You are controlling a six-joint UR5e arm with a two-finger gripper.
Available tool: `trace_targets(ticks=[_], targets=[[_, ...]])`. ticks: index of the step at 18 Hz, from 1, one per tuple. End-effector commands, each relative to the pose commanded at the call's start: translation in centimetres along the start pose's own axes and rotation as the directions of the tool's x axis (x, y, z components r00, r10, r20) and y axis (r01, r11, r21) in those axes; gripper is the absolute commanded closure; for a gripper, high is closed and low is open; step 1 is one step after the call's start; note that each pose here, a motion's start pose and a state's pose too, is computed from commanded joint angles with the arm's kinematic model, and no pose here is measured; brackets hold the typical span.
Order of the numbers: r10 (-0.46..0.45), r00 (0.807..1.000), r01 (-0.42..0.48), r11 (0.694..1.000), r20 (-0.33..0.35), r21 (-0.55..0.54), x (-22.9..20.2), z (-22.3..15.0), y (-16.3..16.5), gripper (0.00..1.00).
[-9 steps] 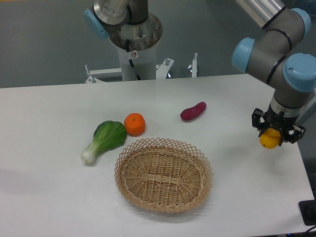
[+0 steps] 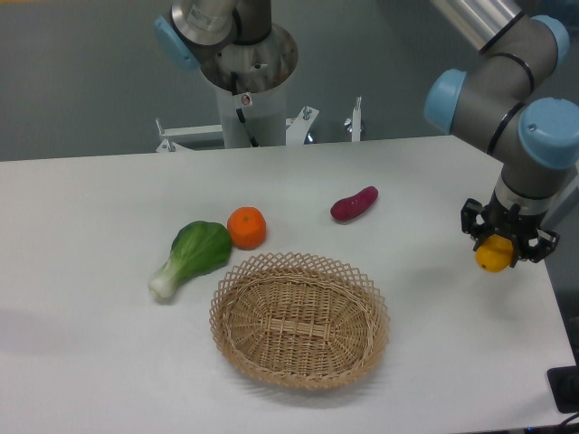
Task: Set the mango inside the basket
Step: 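Hold the yellow mango in the gripper and begin lifting it, then carry the held yellow mango over the wicker basket and lower it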
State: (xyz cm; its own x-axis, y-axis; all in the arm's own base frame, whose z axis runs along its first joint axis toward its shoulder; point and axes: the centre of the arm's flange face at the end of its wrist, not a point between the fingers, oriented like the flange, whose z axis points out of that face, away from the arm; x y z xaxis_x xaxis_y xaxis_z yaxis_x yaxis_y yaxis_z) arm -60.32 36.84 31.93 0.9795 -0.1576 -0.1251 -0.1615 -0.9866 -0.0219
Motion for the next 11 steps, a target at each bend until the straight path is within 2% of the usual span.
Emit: trace_targets(ticks=[6, 11], targets=[[-0.023, 1.000, 0.023, 1.000, -0.011, 0.007, 0.8, 0.2, -0.8, 0.70], [-0.065, 0.998, 0.065, 0.998, -0.018, 0.011, 2.7, 0.2, -3.5, 0.72]])
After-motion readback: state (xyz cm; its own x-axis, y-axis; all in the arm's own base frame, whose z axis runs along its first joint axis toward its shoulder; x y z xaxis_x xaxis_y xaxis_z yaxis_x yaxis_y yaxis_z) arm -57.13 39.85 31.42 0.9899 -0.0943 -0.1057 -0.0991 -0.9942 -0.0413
